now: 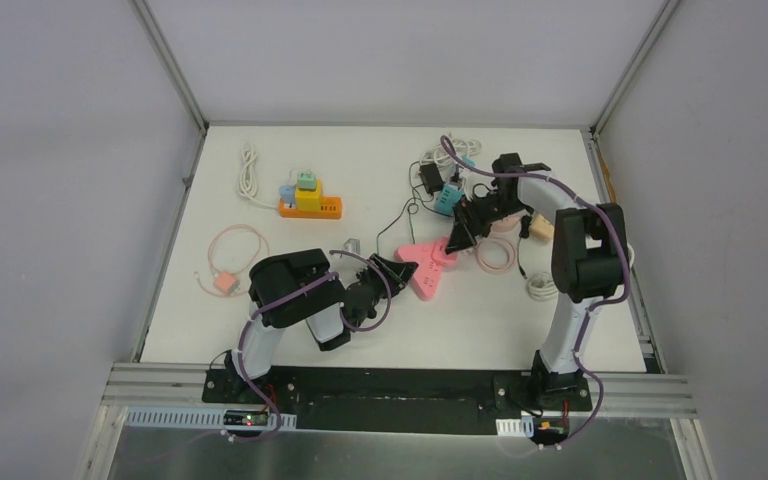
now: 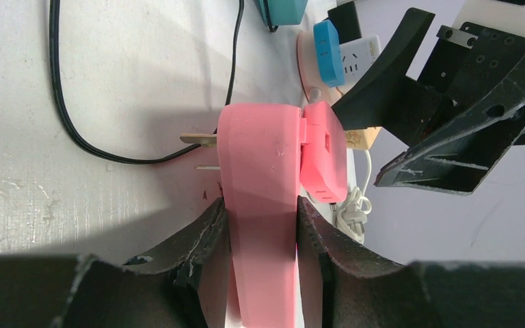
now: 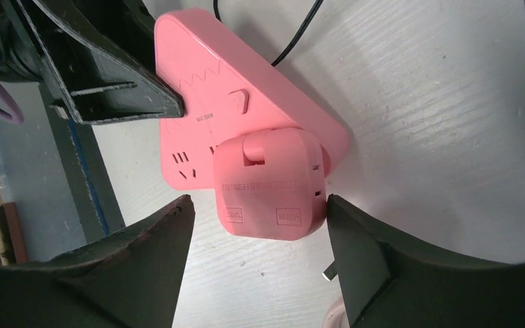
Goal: Pull the plug off the socket
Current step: Remove the plug from the socket.
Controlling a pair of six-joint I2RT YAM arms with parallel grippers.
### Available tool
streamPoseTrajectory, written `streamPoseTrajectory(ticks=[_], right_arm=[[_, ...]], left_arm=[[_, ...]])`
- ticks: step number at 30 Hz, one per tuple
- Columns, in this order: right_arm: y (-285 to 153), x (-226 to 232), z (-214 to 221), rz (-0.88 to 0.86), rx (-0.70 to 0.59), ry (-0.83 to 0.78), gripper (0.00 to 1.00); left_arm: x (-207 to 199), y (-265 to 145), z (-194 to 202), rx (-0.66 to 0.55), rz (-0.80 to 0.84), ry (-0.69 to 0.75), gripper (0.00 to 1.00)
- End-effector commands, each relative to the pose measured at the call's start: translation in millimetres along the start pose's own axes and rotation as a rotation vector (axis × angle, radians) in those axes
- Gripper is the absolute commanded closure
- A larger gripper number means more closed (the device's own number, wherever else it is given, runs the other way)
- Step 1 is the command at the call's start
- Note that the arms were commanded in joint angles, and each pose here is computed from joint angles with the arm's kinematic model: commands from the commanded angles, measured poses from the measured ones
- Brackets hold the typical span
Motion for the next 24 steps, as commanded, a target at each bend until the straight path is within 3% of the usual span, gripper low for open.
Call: streamPoseTrajectory(ticks=[1,10,18,24], right_arm=[[-17,32,-29,-0.095,-0.132,0.052,0.27],[-19,37,-38,-0.163,-0.199,0.146,0.26],[-14,9,-37,0.001,-0.195,0.248,0.25],[-8,12,-35,-0.003,-0.164,0.272,0.27]], left_arm=[[33,-14,34,0.117,-0.073,0.153,1.00],[34,-14,34,0.117,-0.073,0.154,1.00],[33,-13,34,0.115,-0.074,0.154,1.00],[34,-13,34,0.114,-0.076,0.154,1.00]])
Point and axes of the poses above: each gripper's point midway between its finger pads, its own y axis out along the fingers, its own x axis along the line the jaws close on, z = x × y, the point moved 3 cm from there along -y, back along the fingers, and after that the axes turned 12 degrees about y, right-handed, at the moved point
